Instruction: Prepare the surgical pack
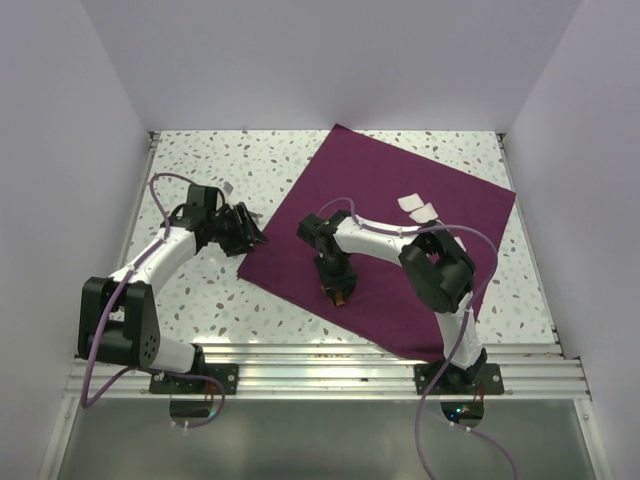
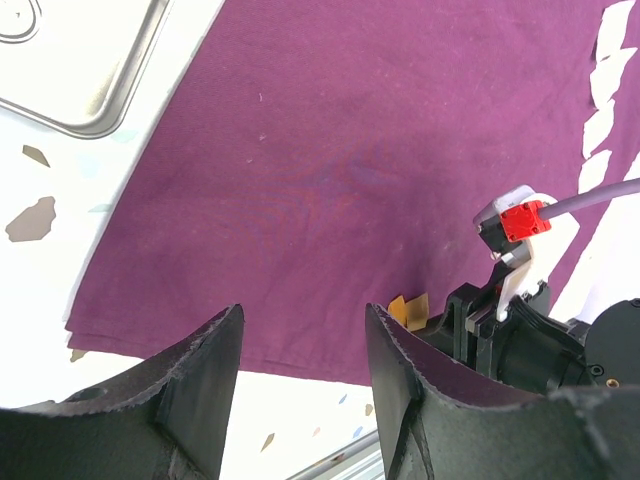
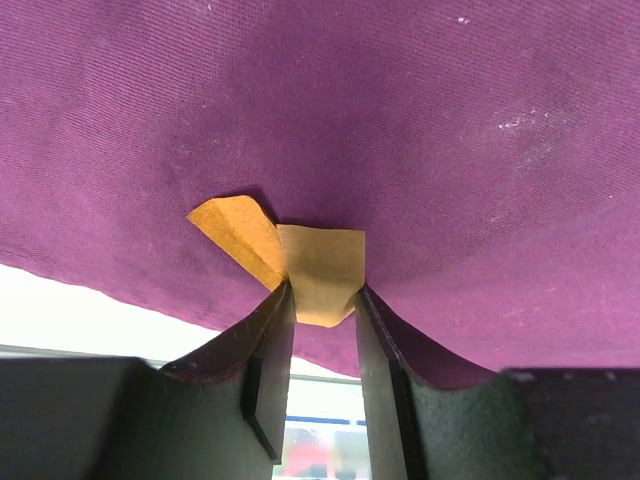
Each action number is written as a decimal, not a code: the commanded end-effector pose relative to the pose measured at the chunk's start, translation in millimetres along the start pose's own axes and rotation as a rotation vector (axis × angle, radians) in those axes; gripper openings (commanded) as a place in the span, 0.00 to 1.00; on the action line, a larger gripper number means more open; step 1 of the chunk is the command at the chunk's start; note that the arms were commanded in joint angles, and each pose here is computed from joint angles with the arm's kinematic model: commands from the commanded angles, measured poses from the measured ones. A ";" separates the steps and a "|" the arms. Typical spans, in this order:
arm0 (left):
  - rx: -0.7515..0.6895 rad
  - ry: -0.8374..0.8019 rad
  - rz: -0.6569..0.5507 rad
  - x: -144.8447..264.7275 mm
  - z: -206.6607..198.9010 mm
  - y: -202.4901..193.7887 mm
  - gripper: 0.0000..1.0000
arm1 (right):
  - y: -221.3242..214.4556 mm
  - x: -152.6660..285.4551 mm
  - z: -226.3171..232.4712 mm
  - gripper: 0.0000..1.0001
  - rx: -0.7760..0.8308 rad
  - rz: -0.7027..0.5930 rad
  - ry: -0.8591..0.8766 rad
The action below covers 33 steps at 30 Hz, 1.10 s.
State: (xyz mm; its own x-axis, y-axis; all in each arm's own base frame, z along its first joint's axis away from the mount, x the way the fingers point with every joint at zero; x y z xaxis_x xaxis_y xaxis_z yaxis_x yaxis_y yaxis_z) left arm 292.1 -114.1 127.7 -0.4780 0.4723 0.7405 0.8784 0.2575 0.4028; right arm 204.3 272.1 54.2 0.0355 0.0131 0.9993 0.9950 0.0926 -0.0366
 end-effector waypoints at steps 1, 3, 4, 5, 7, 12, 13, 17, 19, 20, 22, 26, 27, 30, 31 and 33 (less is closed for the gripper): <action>-0.038 -0.026 -0.005 5.3 -4.2 2.1 0.56 | 1.5 7.4 3.0 0.34 -0.008 -0.022 0.019; -0.035 -0.031 0.000 4.3 -4.7 2.6 0.56 | 1.4 10.4 3.0 0.33 -0.007 -0.023 0.020; -0.036 -0.035 0.001 4.5 -5.5 2.9 0.56 | 2.7 15.1 2.3 0.33 -0.003 -0.032 0.021; -0.036 -0.039 0.000 4.7 -6.7 4.1 0.56 | 2.7 17.7 2.4 0.33 0.000 -0.037 0.021; -0.039 -0.050 0.002 3.7 -8.0 5.4 0.57 | 4.8 27.8 3.0 0.33 0.021 -0.057 0.035; -0.038 -0.153 0.044 -4.1 -19.5 7.5 0.59 | 12.4 50.4 7.4 0.33 0.114 -0.116 0.089; -0.038 -0.203 0.057 -5.2 -24.6 6.6 0.59 | 13.2 56.3 9.2 0.33 0.126 -0.130 0.109; -0.008 -0.315 0.101 -13.0 -33.5 0.8 0.60 | 13.8 76.1 20.5 0.33 0.178 -0.152 0.209; -0.007 -0.388 0.125 -15.0 -42.2 -2.7 0.61 | 14.0 84.5 25.0 0.33 0.209 -0.170 0.256; -0.003 -0.411 0.134 -15.7 -44.8 -3.8 0.61 | 11.4 87.6 28.9 0.33 0.223 -0.161 0.293; 0.001 -0.473 0.164 -18.6 -51.8 -10.0 0.61 | 13.7 94.9 34.4 0.33 0.261 -0.191 0.343; 0.005 -0.542 0.196 -20.0 -66.8 -16.1 0.61 | 16.1 108.0 42.7 0.34 0.307 -0.225 0.410; -0.002 -0.568 0.217 -19.9 -72.3 -20.1 0.61 | 16.1 109.9 45.6 0.34 0.321 -0.226 0.431; -0.005 -0.593 0.259 -23.3 -79.3 -28.4 0.61 | 18.3 117.8 51.0 0.34 0.328 -0.251 0.469; -0.004 -0.600 0.263 -23.7 -80.5 -29.9 0.60 | 18.4 119.7 51.7 0.34 0.324 -0.257 0.477; -0.004 -0.613 0.280 -23.4 -82.5 -35.6 0.58 | 19.4 121.5 52.8 0.34 0.318 -0.269 0.486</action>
State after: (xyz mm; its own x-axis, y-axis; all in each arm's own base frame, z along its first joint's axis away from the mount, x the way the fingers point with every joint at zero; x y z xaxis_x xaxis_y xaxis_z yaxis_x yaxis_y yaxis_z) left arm 277.7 -195.4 133.8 -0.1882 0.8757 0.4447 0.9669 0.0857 0.2404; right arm 219.3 314.8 138.9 -0.0528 -0.3767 0.9248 0.9313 0.3157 0.1818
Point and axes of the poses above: each gripper's point midway between its finger pads, its own x axis back along the fingers, its own z axis along the line the jaws close on, y = z × x, the point moved 4 cm from there along x, back along the fingers, and after that the axes turned 10 degrees about -x, right-handed, at the moved point
